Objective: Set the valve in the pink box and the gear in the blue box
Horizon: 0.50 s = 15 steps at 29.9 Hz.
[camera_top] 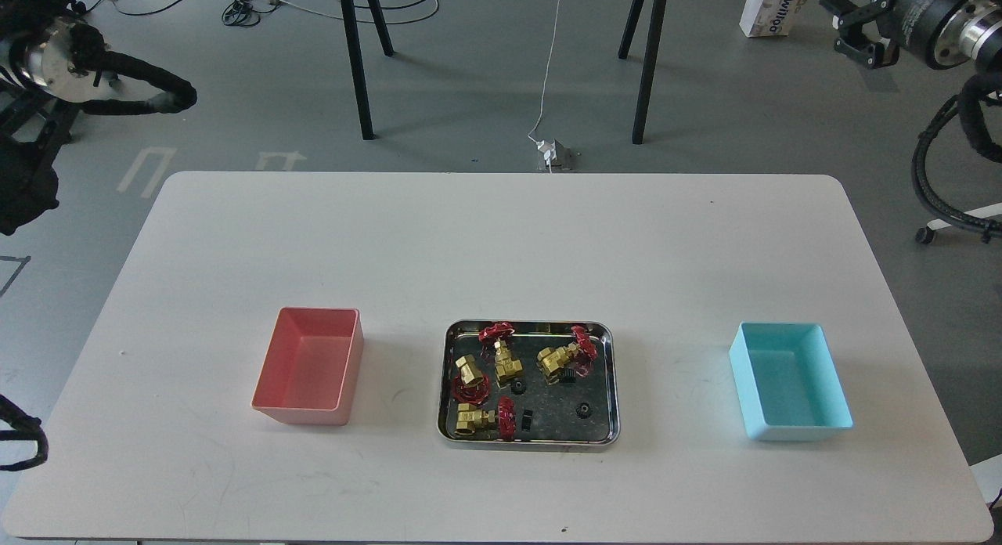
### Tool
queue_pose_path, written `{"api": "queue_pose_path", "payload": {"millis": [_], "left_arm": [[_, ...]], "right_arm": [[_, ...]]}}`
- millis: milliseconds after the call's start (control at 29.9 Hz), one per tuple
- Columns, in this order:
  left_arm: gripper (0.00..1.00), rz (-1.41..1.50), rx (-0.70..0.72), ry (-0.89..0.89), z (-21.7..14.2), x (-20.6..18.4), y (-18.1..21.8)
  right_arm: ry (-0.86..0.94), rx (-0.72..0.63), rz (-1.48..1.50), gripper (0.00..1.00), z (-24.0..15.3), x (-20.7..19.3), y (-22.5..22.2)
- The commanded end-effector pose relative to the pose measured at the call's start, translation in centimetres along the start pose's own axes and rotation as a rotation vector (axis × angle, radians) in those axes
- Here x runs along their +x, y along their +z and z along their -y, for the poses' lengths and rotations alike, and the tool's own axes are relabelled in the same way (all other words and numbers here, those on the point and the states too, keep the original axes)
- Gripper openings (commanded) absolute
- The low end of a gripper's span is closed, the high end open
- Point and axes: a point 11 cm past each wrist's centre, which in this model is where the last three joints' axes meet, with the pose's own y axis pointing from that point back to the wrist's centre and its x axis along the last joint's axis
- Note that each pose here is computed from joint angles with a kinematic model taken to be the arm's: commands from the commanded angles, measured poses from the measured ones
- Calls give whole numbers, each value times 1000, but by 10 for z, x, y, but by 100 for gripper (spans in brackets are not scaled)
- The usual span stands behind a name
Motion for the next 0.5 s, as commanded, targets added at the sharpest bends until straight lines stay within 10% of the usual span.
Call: {"api": "queue_pose_path", "payload": {"millis": [0, 468], "left_arm": [[100, 1, -45, -29, 0, -8, 12], [100, -182, -129, -200, -35, 7, -3]], "right_arm": [[-2, -10, 7, 99, 2, -4, 8], [-20, 178, -85, 99, -3, -3, -16]]}}
